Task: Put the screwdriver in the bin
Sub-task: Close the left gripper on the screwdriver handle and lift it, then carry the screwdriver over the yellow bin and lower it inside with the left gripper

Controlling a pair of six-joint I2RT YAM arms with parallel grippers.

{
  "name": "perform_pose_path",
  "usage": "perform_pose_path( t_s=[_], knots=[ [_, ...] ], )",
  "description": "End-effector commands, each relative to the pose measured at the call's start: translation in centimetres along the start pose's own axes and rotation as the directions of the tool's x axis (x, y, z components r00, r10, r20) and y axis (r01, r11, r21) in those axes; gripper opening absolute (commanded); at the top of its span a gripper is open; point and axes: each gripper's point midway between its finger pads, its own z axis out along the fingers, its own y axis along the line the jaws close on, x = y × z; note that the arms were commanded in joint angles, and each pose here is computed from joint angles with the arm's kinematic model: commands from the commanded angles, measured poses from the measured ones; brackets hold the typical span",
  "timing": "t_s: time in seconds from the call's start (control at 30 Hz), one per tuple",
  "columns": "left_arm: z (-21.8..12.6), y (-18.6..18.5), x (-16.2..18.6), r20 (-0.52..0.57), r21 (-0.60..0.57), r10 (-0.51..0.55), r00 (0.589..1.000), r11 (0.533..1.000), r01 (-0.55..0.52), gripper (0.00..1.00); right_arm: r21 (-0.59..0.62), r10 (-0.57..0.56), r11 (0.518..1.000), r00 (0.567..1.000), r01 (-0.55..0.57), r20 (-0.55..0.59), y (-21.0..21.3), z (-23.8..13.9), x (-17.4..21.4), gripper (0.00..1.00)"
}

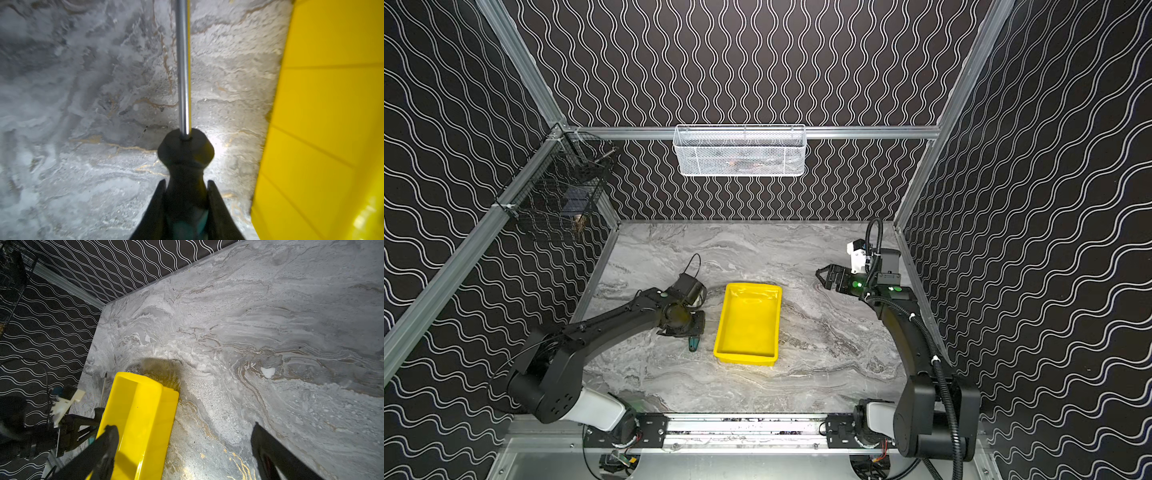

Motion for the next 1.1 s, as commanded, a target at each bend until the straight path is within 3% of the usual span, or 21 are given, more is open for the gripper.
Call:
perform_pose_path(
  t_s=[0.0,0.3,0.53,0.73,1.07],
  knots=[
    [-1.7,0.0,-0.3,0.018,-0.019,0.009,1.000,1.000,-0.009,0.00,-0.020,-0.014,1.000,1.000,0.014,0.003,0.6,-0.2,-0.3,0.99],
    [-7.9,-3.0,-3.1,0.143,0.021,0.054,0.988,0.998,-0.058,0.00,-0.026,-0.018,1.000,1.000,0.018,0.003,0.8,-0.3,-0.5,0.99],
    [-10.9,-8.6,-4.0,0.219,0.098,0.130,0.967,0.983,-0.155,0.00,-0.023,-0.024,0.999,1.000,0.024,0.003,0.8,-0.4,-0.7,0.99],
    [-10.3,-14.4,-3.0,0.204,0.180,0.218,0.954,0.950,-0.255,0.00,-0.014,-0.032,0.999,0.999,0.032,0.007,0.9,-0.6,-1.0,0.99],
    [-4.5,-17.6,0.5,0.088,0.143,0.333,0.939,0.928,-0.343,0.00,0.003,-0.033,0.999,0.999,0.033,0.007,0.5,-0.5,-0.7,0.99]
  ],
)
